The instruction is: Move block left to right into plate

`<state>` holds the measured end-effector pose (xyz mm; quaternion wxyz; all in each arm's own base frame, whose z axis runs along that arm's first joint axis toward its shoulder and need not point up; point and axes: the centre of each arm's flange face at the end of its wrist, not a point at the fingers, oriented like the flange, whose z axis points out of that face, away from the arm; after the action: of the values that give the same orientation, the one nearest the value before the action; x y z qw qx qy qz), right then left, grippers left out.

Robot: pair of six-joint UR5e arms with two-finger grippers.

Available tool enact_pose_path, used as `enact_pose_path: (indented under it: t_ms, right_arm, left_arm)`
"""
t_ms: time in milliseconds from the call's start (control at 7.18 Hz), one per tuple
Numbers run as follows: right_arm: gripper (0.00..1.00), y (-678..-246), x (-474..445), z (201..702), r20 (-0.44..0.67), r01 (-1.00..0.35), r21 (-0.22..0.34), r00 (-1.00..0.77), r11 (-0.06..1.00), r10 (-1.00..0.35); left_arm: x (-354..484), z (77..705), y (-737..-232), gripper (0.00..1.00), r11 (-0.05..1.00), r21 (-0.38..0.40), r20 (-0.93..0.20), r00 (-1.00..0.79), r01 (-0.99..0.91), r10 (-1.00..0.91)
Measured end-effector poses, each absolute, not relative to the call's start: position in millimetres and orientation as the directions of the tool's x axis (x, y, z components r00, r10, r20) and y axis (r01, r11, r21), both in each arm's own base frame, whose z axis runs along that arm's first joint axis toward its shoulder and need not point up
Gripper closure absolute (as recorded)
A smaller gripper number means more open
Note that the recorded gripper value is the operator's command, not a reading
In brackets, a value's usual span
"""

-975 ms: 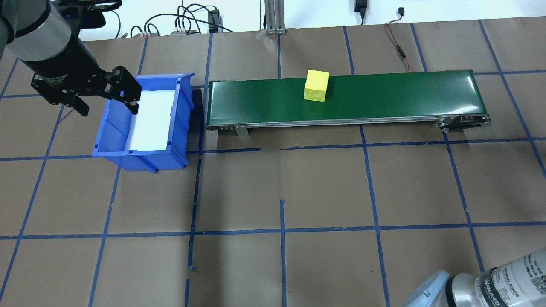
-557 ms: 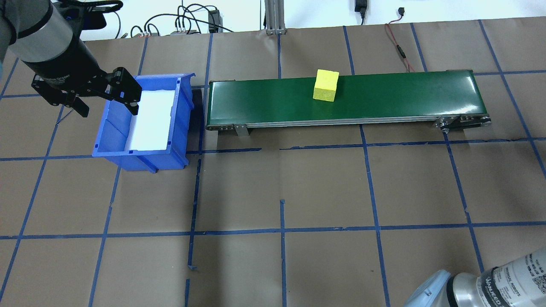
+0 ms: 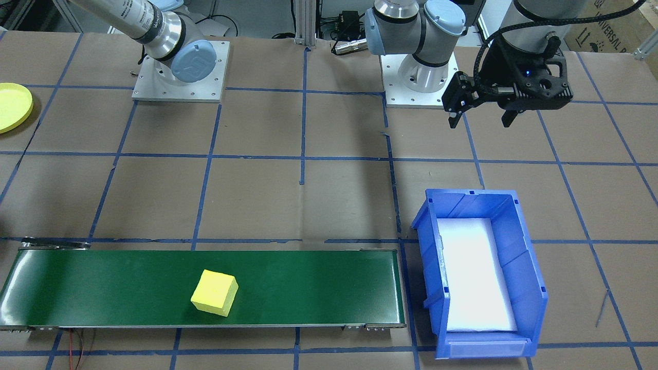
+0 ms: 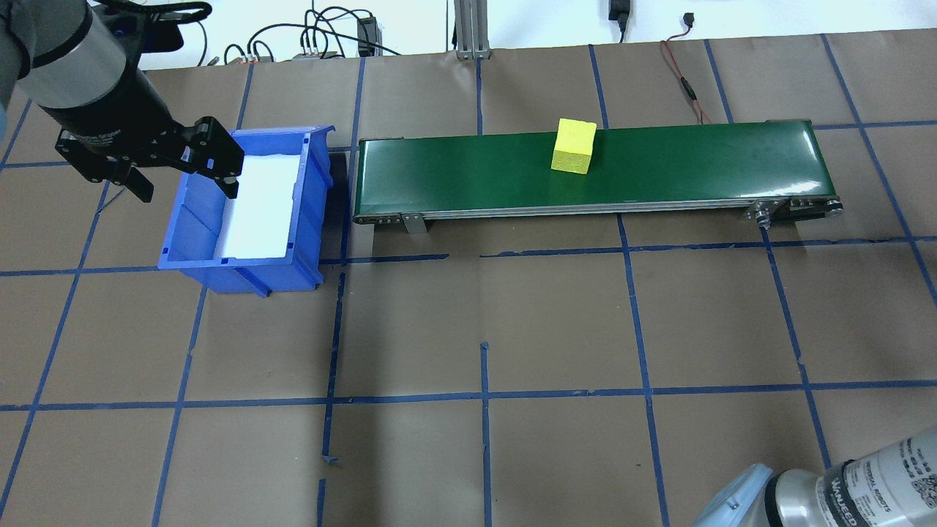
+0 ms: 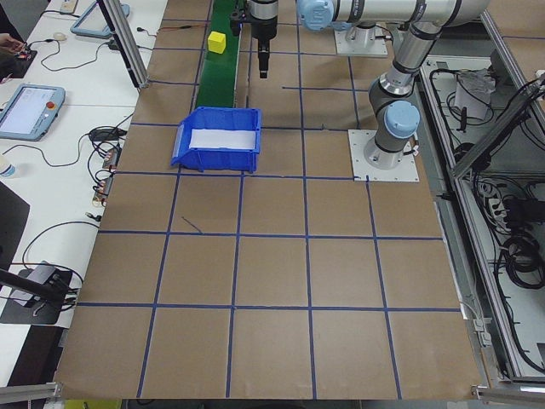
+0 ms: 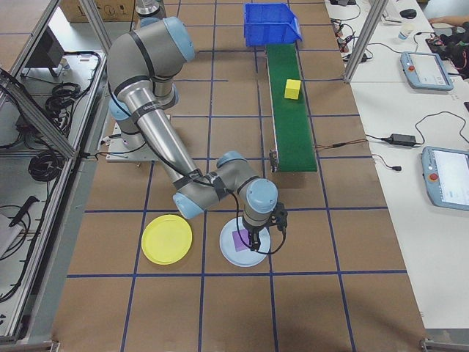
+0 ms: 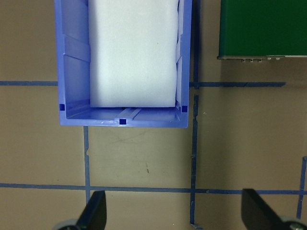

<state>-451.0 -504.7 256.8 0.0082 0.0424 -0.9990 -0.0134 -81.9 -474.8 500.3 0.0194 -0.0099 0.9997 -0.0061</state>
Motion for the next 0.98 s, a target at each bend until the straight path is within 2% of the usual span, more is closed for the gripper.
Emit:
enact_pose_path:
  t_ms: [557,975]
  right_arm:
    - [0.00,-609,-281,286,-0.057,-0.073,-0.057,-0.995,0.996,-0.077]
    - [0.00,-655,-163,308,-0.081,-0.020,-0.094,-0.996,0.995,-0.028]
  left_arm:
    - [-82,499,-475,0.00,1.000,-0.011,-0.040,-0.999,-0.020,-0.020]
    - [-82,499,-475,0.00,1.000,-0.011,-0.040,-0.999,-0.021,-0.021]
